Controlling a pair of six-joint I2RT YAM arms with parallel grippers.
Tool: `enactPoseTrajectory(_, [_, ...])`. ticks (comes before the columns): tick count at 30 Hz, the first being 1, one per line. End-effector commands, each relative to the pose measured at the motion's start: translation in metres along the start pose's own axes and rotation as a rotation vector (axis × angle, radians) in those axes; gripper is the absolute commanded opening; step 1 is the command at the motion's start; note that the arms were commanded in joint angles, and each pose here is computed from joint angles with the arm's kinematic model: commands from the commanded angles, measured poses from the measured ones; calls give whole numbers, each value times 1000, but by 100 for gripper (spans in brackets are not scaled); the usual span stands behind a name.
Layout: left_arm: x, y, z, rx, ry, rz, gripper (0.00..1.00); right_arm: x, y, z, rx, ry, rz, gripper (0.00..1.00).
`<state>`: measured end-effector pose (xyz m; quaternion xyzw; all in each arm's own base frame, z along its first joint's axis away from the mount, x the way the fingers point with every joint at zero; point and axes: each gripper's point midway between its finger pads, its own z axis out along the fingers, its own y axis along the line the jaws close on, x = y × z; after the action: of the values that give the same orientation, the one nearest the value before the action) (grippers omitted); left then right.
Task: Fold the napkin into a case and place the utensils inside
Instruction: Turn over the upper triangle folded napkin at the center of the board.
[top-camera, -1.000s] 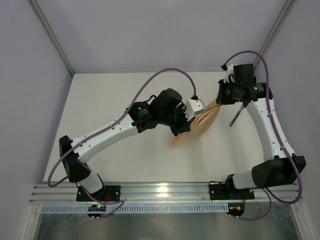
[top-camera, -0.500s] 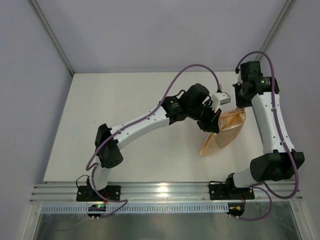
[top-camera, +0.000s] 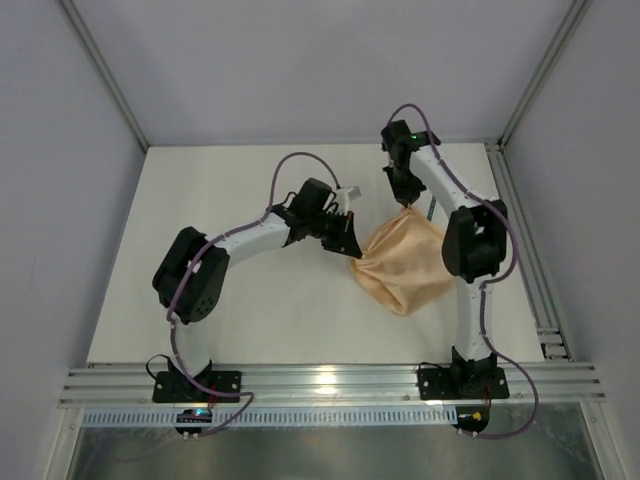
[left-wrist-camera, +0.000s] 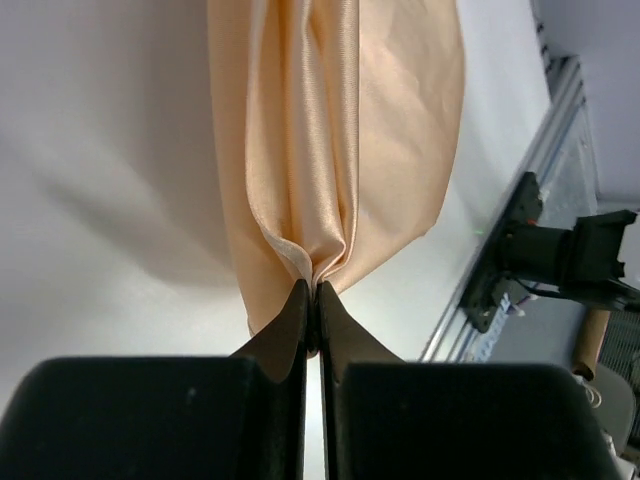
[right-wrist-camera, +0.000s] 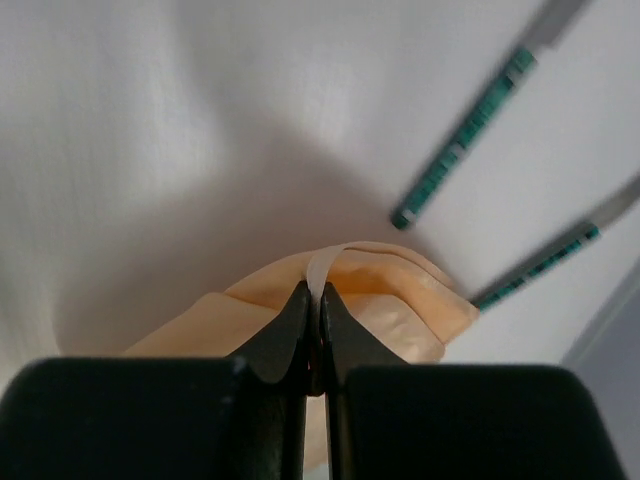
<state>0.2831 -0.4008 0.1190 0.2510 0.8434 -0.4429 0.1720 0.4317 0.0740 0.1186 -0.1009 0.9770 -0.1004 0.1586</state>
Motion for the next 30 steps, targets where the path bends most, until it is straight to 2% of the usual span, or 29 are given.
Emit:
enactPoseTrajectory(1, [-22,-1,-41,55,-149,47,0,-54,67,10,-60,-114,-10,4])
enactPoseTrajectory(3, [-21,30,-59,15,-179,5,0,-65,86,17,-74,-133,-9,4])
enactPoseTrajectory(7, [2,83,-87,-41,-189,-133,0,-98,139,19,-183,-268,48,4])
enactPoseTrajectory(13, [20,144,-123,-137,-243,-265,0,-104,216,29,-339,-311,83,4])
enactPoseTrajectory(19, [54,164,-129,-216,-177,-342,0,-110,254,16,-425,-368,147,4])
enactPoseTrajectory(25, [71,189,-152,-292,-187,-466,0,-114,280,9,-474,-406,166,4])
enactPoseTrajectory(28, [79,196,-160,-323,-179,-492,0,-115,293,10,-521,-407,183,10])
enactPoseTrajectory(30, [87,196,-161,-329,-166,-502,0,-116,300,6,-541,-420,177,23])
